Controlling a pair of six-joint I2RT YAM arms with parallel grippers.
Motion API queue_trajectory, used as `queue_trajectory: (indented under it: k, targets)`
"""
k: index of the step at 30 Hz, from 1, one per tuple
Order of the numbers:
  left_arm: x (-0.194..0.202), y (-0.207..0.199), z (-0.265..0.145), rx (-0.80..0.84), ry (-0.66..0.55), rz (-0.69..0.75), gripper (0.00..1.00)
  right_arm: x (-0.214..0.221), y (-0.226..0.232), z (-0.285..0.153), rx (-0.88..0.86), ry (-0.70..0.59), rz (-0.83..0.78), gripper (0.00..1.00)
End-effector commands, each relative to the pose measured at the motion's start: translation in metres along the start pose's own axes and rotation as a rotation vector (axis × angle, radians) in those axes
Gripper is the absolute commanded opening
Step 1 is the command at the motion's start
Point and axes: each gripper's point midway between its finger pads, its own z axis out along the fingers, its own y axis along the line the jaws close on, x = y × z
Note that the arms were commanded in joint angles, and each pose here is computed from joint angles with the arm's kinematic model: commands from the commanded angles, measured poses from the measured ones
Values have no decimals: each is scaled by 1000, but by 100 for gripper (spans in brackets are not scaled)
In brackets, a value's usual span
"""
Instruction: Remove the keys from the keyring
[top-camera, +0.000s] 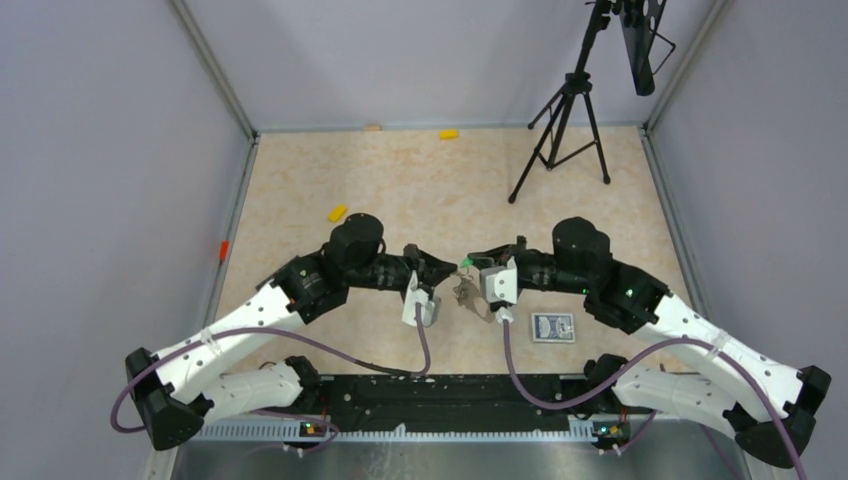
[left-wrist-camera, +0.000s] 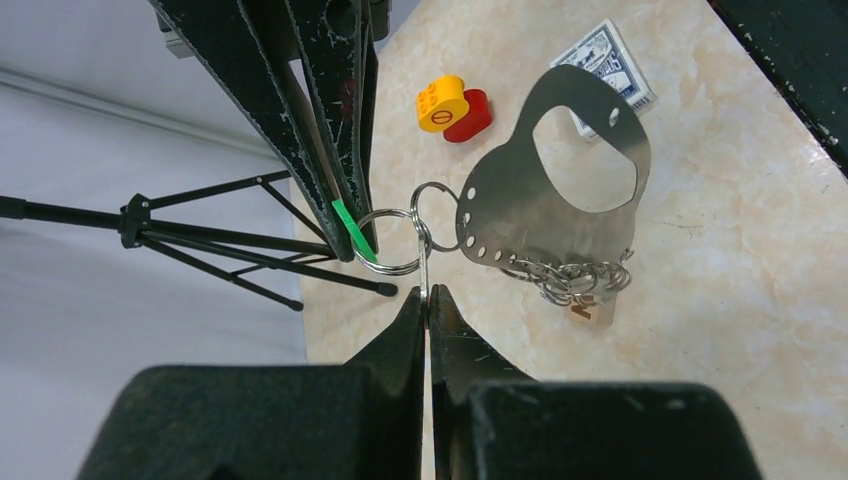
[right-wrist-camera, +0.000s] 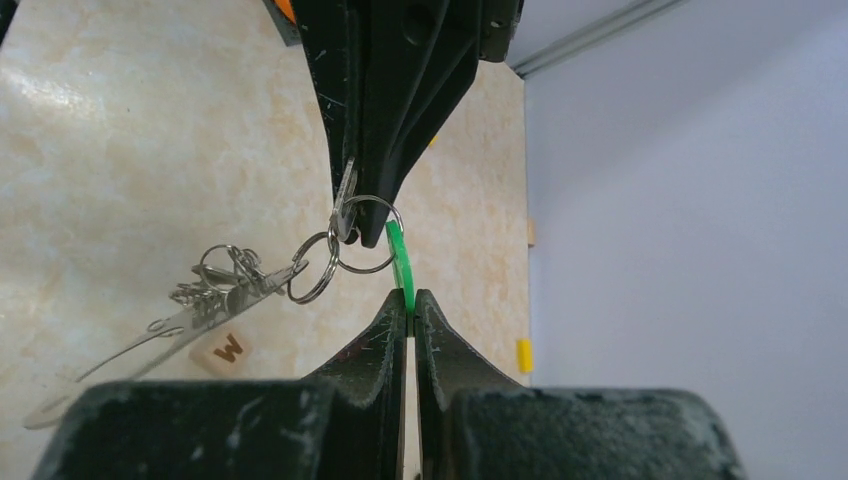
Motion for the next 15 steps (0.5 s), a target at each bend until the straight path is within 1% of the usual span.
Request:
queue_trajectory:
  k: [1,6,10,15]
  targets:
    - [-16,9,2,-14,-65,22,0,-30,-31,-7,51,-74,-167,0]
    - [-20,9,5,-36,-109,3,0,-35,-31,-6,30,-96,-220,5]
    - [-22,5,8,-40,-140,-19,0,-35,-29,-2,-20,-91,-252,8]
    - [-21,-2,12,-33,-165,-46,0,-44,-30,2,-71,-117,-260,14]
